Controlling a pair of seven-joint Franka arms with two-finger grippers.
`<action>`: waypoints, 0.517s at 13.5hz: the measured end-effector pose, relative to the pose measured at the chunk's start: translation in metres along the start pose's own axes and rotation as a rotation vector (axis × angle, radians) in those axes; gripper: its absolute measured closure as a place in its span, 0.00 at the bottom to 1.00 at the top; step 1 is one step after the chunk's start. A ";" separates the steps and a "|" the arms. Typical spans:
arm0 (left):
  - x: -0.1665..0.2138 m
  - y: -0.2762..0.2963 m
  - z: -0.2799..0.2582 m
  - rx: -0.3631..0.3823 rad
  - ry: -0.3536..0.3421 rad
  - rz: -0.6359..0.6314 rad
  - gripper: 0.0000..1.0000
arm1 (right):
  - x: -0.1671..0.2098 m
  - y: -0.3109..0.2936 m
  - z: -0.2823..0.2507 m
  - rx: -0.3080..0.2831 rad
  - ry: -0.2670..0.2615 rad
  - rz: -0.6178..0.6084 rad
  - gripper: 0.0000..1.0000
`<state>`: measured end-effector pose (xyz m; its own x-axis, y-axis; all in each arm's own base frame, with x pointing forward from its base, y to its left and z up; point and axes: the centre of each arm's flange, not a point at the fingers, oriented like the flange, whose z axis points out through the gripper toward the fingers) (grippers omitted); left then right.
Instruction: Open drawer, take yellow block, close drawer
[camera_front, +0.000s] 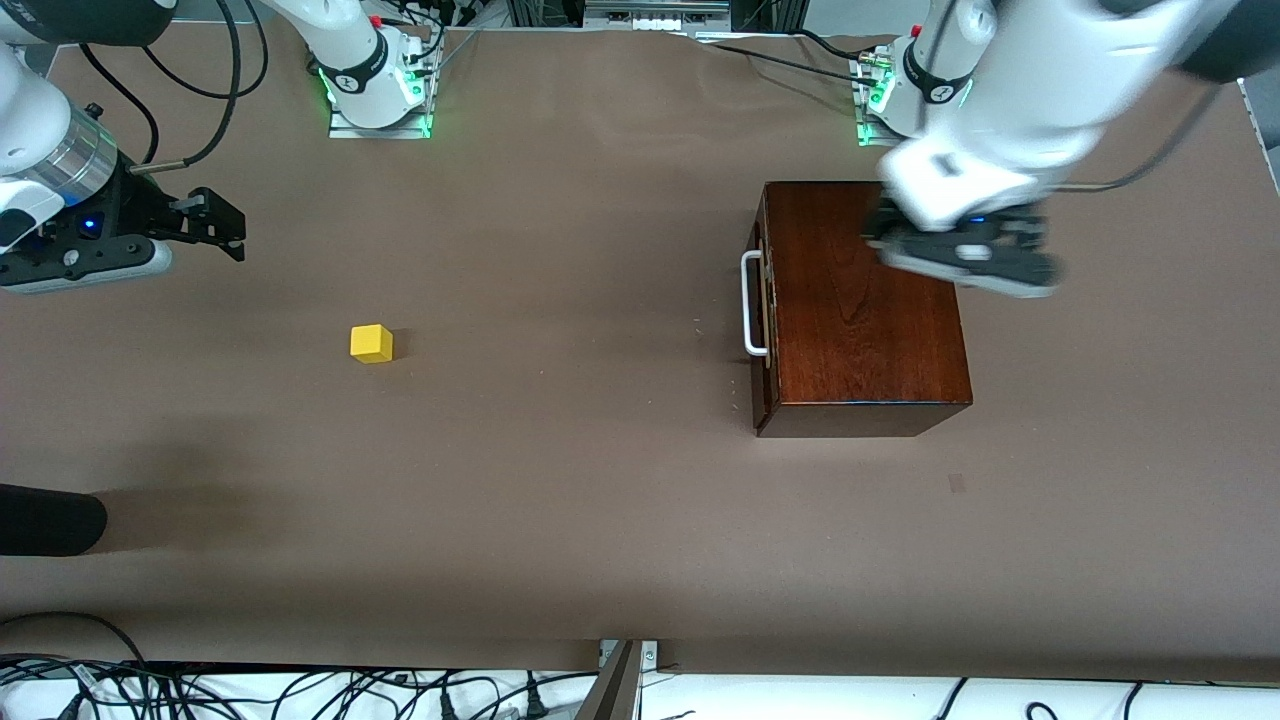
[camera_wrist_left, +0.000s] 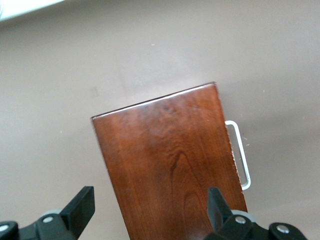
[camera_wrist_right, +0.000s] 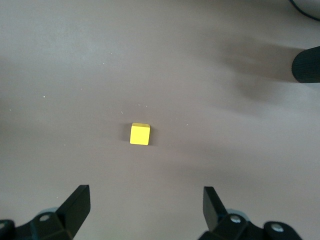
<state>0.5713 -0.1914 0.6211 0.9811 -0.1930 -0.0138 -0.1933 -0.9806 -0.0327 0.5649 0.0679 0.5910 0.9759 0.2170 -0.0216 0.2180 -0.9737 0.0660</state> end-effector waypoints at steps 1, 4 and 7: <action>-0.005 -0.033 -0.003 -0.015 0.001 -0.064 0.00 | 0.000 0.001 0.000 0.003 -0.001 0.003 0.00; -0.024 -0.113 0.016 -0.007 -0.005 -0.212 0.00 | -0.001 0.006 0.002 0.020 -0.006 0.017 0.00; -0.033 -0.151 0.043 0.013 -0.034 -0.275 0.00 | -0.001 0.008 0.003 0.029 -0.008 0.024 0.00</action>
<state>0.5677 -0.0354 0.5834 0.9960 0.0823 -0.0361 0.0803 -0.9954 -0.0530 0.5657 0.0593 0.5887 0.9808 0.1931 -0.0286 0.1941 -0.9803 0.0378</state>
